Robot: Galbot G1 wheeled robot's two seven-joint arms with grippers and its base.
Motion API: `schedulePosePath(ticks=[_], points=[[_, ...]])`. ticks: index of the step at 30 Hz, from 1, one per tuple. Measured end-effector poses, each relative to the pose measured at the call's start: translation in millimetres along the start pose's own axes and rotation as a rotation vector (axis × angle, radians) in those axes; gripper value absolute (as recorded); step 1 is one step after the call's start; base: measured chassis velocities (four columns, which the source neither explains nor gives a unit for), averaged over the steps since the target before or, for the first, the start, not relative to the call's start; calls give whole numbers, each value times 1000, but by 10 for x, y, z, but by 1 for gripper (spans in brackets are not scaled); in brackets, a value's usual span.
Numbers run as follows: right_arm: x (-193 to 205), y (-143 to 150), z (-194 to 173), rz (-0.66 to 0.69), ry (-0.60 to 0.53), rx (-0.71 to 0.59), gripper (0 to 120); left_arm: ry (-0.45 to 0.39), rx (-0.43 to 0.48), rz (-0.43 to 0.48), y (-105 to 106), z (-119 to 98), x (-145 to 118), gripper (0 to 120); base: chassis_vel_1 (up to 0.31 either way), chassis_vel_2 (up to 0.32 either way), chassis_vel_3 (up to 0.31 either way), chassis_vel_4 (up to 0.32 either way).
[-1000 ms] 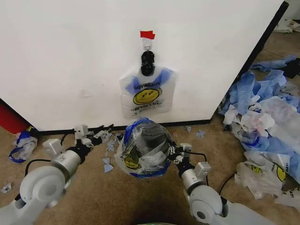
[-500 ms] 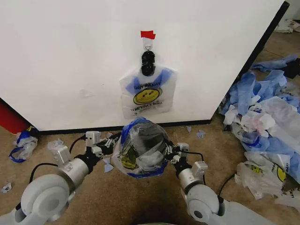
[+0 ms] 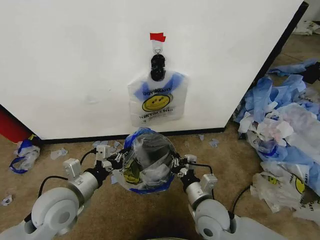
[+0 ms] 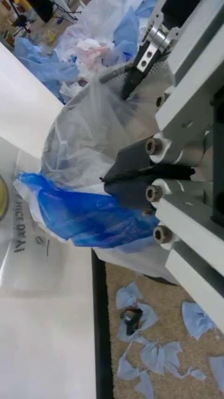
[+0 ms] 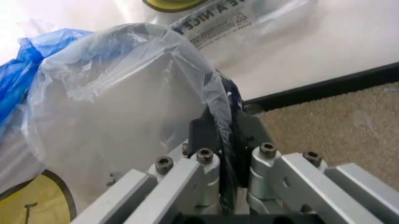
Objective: Pick up the garbage bag from the wall and place it over the trash bin.
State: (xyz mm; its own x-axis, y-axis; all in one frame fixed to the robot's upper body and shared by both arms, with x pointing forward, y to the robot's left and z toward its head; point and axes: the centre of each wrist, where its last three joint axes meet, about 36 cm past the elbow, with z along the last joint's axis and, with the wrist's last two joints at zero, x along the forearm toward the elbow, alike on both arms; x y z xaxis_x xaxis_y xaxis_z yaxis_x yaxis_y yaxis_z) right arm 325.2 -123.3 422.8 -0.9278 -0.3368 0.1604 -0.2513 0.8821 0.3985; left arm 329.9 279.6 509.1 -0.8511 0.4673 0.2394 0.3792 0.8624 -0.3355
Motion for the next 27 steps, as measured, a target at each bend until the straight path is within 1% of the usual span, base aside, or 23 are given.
schedulePosePath(ticks=[10, 27], points=[[7, 59, 27, -5, 11, -14, 0, -15, 4, -11, 25, 45, -23, 0, 0, 0, 0, 0], [42, 44, 63, 2, 16, -9, 0, -30, 0, -27, 78, 93, -48, 0, 0, 0, 0, 0]])
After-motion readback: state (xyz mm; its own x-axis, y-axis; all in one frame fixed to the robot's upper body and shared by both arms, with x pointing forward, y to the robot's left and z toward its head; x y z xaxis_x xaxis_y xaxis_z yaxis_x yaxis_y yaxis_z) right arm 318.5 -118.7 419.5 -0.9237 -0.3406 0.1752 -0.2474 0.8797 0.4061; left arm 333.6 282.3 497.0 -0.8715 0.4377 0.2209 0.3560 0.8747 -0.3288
